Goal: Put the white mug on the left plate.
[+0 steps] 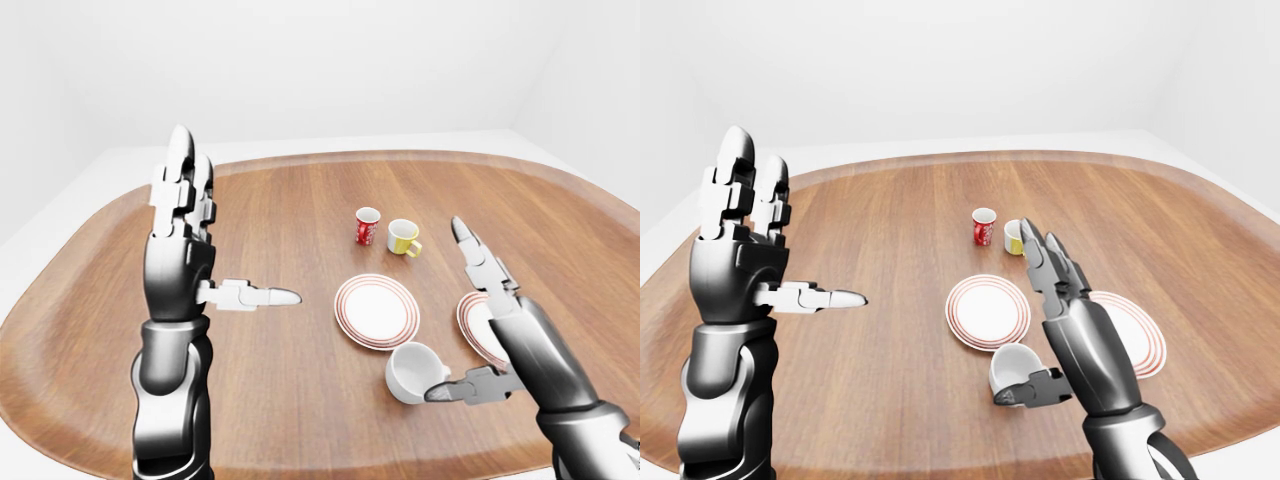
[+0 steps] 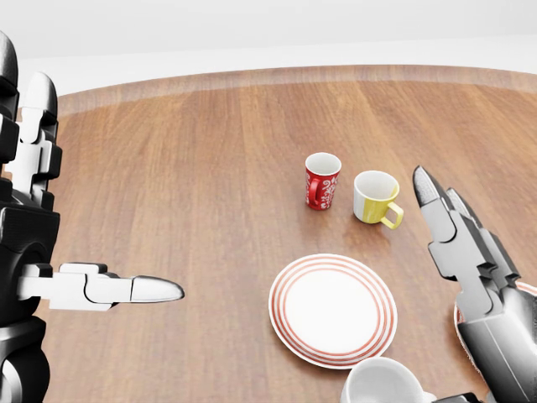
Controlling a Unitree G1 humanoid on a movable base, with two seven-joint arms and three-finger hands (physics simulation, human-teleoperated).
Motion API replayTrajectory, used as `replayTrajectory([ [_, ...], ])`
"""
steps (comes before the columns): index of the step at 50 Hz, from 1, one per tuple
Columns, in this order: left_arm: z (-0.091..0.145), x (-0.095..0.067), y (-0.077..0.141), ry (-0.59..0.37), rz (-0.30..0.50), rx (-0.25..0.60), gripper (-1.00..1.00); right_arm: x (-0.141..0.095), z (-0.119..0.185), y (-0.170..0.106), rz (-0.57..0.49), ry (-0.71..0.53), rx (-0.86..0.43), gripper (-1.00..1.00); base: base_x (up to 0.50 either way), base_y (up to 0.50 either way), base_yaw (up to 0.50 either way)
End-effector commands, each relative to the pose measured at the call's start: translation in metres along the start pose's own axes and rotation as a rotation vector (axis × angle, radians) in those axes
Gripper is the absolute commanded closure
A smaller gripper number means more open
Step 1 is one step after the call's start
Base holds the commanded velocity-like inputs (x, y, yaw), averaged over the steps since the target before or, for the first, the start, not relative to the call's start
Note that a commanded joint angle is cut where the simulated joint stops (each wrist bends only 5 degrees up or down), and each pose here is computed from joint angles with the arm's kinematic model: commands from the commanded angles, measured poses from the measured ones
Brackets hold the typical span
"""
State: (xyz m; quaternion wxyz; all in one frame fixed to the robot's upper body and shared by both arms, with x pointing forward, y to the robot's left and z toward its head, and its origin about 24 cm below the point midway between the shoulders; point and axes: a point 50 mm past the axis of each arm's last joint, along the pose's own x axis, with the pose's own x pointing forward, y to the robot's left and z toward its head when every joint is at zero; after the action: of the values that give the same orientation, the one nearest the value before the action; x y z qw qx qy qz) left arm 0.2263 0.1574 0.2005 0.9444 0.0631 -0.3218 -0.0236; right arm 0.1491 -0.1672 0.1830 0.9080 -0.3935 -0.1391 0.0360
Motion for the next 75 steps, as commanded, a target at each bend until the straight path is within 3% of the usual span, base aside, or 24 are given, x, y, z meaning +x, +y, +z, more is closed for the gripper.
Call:
replayTrajectory([
  [1,-0.001,0.0,0.0,0.003,0.001,0.001,-1.0,-0.003,-0.001,0.007,0.065,0.013,-0.028,-1.0,0.0,0.0,0.0],
  [13,-0.002,0.0,0.0,0.007,-0.001,0.001,-1.0,-0.003,-0.002,0.004,0.04,0.032,-0.037,-1.0,0.0,0.0,0.0],
  [27,-0.002,0.0,0.0,0.01,-0.002,0.001,-1.0,-0.004,-0.004,0.014,0.144,0.033,-0.088,-1.0,0.0,0.0,0.0],
  [44,-0.002,0.0,-0.001,0.009,-0.003,0.003,-1.0,-0.008,-0.018,0.033,0.252,0.123,-0.088,-1.0,0.0,0.0,0.0],
  [75,-0.002,-0.001,-0.002,0.013,-0.005,0.0,-1.0,-0.002,-0.036,0.037,0.269,0.219,-0.156,-1.0,0.0,0.0,0.0],
])
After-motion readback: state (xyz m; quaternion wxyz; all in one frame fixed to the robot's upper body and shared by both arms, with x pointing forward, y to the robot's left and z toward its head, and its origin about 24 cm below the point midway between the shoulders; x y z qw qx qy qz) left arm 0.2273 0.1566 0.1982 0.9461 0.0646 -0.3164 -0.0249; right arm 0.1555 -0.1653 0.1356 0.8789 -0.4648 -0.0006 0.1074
